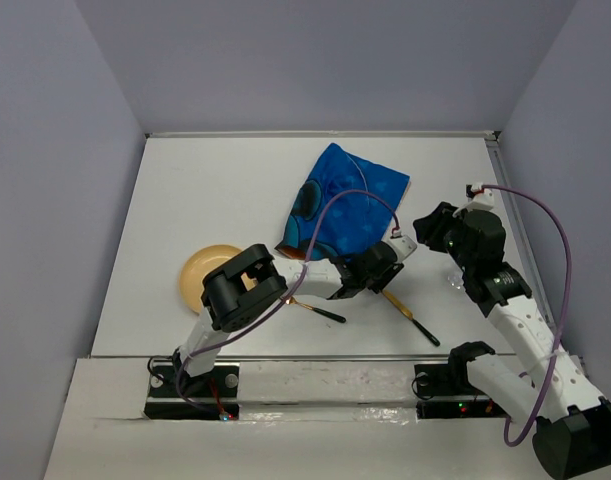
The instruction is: Set the dinner table for one person
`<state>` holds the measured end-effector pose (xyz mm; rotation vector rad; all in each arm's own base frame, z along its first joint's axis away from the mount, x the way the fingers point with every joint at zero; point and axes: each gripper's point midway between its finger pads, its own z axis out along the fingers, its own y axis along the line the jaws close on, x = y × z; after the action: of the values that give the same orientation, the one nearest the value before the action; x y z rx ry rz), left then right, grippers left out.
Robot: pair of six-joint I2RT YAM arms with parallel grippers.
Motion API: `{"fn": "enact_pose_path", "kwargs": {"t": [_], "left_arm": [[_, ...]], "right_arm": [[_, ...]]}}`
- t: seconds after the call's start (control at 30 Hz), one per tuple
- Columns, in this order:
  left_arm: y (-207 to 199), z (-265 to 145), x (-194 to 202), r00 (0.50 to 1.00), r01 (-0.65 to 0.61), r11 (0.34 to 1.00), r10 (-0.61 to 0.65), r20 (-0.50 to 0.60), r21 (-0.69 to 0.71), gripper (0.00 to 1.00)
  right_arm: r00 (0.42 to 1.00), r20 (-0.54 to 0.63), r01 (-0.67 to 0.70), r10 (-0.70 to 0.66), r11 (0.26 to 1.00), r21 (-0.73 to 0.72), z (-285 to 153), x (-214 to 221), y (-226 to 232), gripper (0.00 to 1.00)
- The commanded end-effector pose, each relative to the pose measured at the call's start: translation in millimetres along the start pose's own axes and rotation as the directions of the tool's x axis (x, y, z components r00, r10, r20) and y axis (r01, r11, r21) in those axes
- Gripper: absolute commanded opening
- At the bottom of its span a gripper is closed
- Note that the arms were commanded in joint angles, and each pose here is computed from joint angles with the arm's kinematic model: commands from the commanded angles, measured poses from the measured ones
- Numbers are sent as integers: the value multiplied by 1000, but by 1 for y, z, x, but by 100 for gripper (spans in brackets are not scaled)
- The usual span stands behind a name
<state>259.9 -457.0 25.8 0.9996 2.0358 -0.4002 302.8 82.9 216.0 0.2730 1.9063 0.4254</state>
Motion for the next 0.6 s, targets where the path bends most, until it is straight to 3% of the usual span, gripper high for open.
{"fn": "enact_pose_path", "kwargs": {"t": [0.0, 0.1, 0.2, 0.33, 0.57], "left_arm": [[1, 6, 17, 998, -30, 999, 29, -49, -14, 49], [2, 9, 22, 997, -34, 999, 32, -63, -23, 44], [4, 9, 23, 998, -35, 999, 33, -62, -33, 22], [9, 5, 16, 999, -38, 998, 36, -41, -59, 1], [36, -13, -5, 999, 6, 989, 1, 41, -151, 0]], "right_arm": [[998, 56, 6, -3, 999, -48, -4, -24, 15, 47], [999, 52, 9, -7, 999, -45, -2, -24, 15, 47], [998, 54, 9, -6, 999, -45, -2, -24, 15, 46], [999, 51, 12, -10, 999, -46, 0, -23, 15, 46], [999, 36, 22, -20, 999, -48, 2, -18, 14, 48]]}}
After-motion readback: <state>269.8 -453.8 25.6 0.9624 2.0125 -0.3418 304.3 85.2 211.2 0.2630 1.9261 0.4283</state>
